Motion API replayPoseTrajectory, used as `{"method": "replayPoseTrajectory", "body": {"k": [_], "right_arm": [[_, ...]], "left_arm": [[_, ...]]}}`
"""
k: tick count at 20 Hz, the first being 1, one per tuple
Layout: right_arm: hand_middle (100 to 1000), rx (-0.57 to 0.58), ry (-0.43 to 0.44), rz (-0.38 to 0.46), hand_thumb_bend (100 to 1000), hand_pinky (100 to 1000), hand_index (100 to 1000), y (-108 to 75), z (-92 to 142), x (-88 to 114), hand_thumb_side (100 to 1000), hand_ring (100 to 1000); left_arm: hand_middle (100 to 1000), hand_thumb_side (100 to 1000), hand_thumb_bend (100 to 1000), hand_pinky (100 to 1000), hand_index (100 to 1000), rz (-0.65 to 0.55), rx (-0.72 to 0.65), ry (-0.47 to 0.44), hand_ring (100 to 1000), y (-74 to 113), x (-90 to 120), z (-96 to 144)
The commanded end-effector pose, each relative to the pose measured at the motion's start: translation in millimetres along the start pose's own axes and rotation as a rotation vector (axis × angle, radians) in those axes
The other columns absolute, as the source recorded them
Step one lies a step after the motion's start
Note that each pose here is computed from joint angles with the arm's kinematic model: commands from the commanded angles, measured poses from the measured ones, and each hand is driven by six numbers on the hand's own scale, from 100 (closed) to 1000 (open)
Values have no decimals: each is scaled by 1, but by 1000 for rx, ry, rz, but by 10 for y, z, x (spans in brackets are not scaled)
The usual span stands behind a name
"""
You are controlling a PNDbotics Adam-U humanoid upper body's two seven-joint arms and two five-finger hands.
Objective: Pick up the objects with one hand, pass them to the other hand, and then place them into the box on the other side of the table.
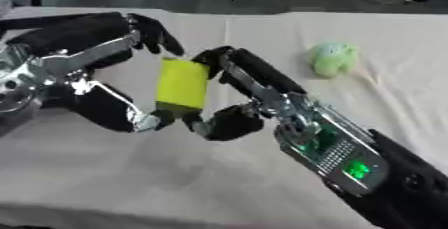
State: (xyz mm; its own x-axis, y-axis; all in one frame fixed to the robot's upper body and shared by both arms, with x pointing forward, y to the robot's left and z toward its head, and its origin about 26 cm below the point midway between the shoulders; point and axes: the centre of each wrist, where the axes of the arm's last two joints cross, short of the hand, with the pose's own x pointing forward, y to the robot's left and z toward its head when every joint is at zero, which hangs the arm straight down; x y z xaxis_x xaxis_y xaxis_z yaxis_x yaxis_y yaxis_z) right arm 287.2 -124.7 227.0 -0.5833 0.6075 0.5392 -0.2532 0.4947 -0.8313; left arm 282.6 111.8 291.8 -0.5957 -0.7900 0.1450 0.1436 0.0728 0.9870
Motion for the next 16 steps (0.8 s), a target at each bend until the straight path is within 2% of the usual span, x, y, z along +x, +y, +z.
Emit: {"method": "replayPoseTrajectory", "body": {"k": [1, 4, 6, 7, 10, 11, 16], "right_arm": [[659, -27, -32, 7, 211, 738, 618, -75, 14, 66, 100, 770], [659, -25, -33, 4, 214, 737, 618, -71, 15, 64, 100, 771], [659, -24, -34, 3, 216, 737, 618, -70, 16, 63, 100, 771], [659, -24, -34, 3, 217, 737, 618, -69, 16, 63, 100, 771], [659, -23, -36, 3, 218, 736, 618, -68, 16, 62, 100, 771], [659, -24, -36, 3, 219, 736, 617, -68, 16, 63, 100, 771], [658, -22, -39, 4, 225, 734, 616, -67, 16, 62, 100, 771]], "left_arm": [[732, 204, 323, 812, 720, 0, 21, 29, 765, 50, -12, -3], [690, 167, 231, 804, 674, 6, 28, 30, 744, 42, -17, -14], [680, 163, 213, 800, 653, 11, 27, 29, 738, 34, -19, -21], [702, 197, 252, 801, 692, 13, 27, 31, 743, 31, -22, -25], [726, 206, 317, 804, 779, 11, 39, 32, 752, 30, -24, -28], [746, 214, 370, 811, 833, 9, 42, 33, 765, 30, -24, -29], [777, 269, 522, 833, 906, -5, 43, 39, 795, 18, -32, -39]]}}
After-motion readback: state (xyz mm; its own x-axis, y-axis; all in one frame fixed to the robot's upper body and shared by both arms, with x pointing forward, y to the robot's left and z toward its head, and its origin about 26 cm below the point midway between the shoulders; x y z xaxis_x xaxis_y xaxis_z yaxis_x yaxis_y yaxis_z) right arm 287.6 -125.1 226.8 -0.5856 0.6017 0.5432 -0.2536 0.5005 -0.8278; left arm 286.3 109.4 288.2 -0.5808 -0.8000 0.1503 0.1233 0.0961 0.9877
